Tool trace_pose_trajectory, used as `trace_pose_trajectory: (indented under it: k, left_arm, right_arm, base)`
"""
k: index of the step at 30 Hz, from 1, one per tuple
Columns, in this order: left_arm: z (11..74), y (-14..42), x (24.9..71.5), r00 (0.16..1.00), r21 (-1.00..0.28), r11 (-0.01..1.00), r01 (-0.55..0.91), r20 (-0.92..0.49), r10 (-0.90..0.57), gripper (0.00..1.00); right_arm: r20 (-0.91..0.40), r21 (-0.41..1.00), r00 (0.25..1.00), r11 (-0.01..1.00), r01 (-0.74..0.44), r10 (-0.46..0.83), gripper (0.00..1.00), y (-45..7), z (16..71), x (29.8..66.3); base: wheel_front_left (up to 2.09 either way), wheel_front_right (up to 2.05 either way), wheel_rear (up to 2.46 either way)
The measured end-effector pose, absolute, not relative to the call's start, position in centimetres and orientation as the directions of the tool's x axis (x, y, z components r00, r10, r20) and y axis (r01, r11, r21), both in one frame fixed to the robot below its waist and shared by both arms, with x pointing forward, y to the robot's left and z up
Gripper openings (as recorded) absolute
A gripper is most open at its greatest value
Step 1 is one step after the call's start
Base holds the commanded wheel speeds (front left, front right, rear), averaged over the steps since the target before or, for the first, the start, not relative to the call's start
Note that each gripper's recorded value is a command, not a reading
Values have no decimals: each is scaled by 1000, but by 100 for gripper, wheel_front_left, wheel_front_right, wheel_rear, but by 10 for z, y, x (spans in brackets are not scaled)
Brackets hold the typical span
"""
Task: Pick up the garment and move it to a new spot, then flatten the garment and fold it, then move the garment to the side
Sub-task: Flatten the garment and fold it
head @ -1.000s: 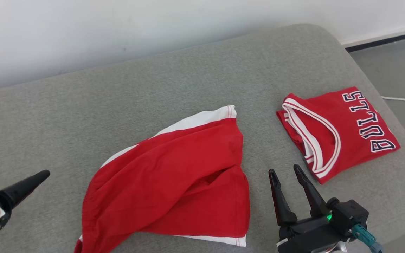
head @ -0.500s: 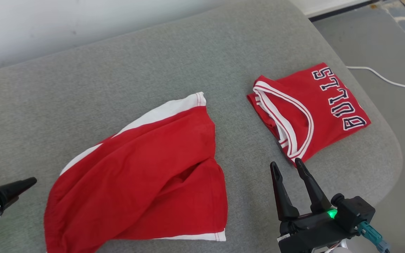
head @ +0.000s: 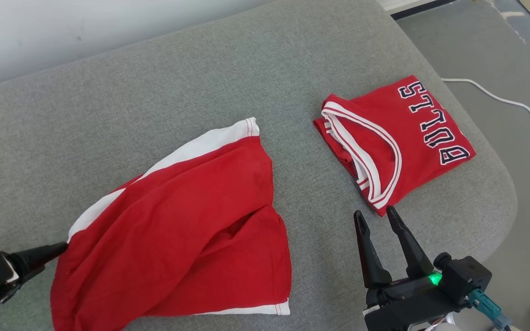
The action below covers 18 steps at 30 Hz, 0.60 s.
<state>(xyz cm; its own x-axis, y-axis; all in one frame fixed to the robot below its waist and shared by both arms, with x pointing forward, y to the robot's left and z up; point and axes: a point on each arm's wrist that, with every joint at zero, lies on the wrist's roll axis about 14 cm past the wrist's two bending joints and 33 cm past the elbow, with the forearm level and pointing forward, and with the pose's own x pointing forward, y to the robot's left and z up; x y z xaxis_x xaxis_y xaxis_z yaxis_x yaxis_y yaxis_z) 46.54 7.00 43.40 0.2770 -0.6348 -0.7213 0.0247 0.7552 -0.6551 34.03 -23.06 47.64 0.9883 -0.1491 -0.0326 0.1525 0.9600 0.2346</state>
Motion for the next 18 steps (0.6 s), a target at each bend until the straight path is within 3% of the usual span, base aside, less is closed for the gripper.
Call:
trace_pose_trajectory:
  k: [17, 18]
  left_arm:
    - [432, 54, 456, 245, -686, 726, 36, -699, -672, 100]
    - [433, 53, 457, 251, -688, 724, 52, -693, -676, 42]
  right_arm:
    - [-31, 227, 988, 961, 156, -153, 100, -232, 477, 338]
    - [-31, 227, 987, 961, 158, -155, 100, -233, 478, 338]
  base:
    - [0, 0, 0]
    - [0, 0, 0]
